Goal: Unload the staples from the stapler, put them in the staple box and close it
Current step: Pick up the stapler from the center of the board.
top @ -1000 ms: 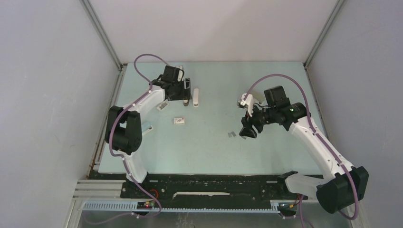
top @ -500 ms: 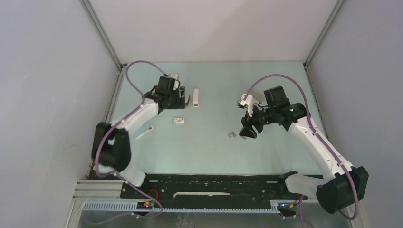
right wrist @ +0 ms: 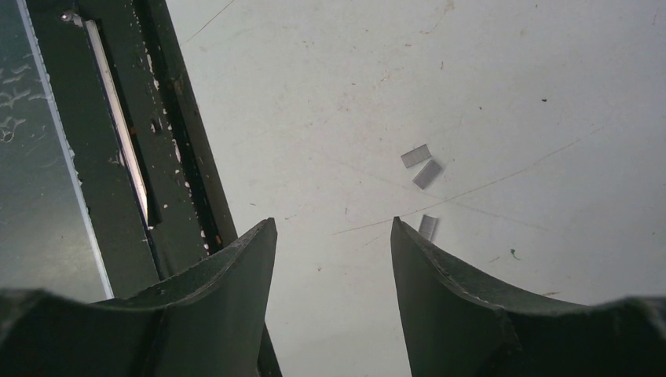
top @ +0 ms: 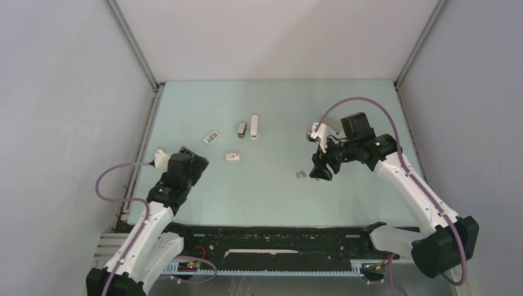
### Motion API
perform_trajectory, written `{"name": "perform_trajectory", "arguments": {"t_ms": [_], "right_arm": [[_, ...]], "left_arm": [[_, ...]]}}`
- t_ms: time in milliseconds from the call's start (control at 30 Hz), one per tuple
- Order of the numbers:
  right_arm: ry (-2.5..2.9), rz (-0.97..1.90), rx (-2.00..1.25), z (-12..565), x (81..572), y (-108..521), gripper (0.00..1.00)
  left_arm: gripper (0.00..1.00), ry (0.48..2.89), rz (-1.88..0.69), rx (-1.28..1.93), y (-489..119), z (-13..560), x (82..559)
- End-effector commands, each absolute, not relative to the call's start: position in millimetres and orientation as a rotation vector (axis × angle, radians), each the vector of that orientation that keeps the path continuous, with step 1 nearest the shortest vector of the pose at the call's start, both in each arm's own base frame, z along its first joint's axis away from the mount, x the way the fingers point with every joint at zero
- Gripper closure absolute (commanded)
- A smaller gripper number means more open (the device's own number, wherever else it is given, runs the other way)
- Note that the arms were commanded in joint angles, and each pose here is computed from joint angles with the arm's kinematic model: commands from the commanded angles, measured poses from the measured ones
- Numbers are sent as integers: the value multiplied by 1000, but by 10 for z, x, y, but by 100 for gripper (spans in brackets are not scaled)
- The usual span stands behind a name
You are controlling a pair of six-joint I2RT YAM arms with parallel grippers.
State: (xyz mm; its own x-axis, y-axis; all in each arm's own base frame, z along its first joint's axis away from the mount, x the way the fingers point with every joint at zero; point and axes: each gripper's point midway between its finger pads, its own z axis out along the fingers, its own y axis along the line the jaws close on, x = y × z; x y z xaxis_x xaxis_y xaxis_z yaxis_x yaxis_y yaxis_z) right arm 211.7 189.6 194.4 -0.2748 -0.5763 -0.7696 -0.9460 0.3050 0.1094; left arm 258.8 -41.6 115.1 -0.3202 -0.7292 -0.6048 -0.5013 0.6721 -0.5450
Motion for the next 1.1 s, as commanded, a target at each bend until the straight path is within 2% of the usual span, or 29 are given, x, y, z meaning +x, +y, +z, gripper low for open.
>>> {"name": "perform_trajectory", "arguments": {"t_ms": [0, 133, 267, 467, 833, 900, 1067], "right_arm": [[1909, 762, -1350, 2015, 2102, 1933, 35], [1914, 757, -1358, 1991, 2104, 1937, 35], [1918, 751, -1361, 1973, 2111, 1938, 35], [1926, 754, -1372, 1935, 2104, 1948, 35], [1941, 745, -1385, 1883, 2111, 1954, 35], [1940, 745, -1386, 1881, 2110, 1956, 35], [1938, 740, -1386, 1884, 2113, 1953, 35]], "left_arm": [[0, 1760, -194, -1469, 109, 962, 2416], [0, 1680, -180, -1671, 375, 840, 2527], [0, 1707, -206, -1775, 392, 762, 2703], [0, 1758, -212, -1840, 399, 657, 2944], [1, 1813, -234, -1891, 470, 472, 3102], [9, 1839, -226, -1885, 480, 425, 3120], [43, 1826, -219, -1833, 518, 420, 3095]]}}
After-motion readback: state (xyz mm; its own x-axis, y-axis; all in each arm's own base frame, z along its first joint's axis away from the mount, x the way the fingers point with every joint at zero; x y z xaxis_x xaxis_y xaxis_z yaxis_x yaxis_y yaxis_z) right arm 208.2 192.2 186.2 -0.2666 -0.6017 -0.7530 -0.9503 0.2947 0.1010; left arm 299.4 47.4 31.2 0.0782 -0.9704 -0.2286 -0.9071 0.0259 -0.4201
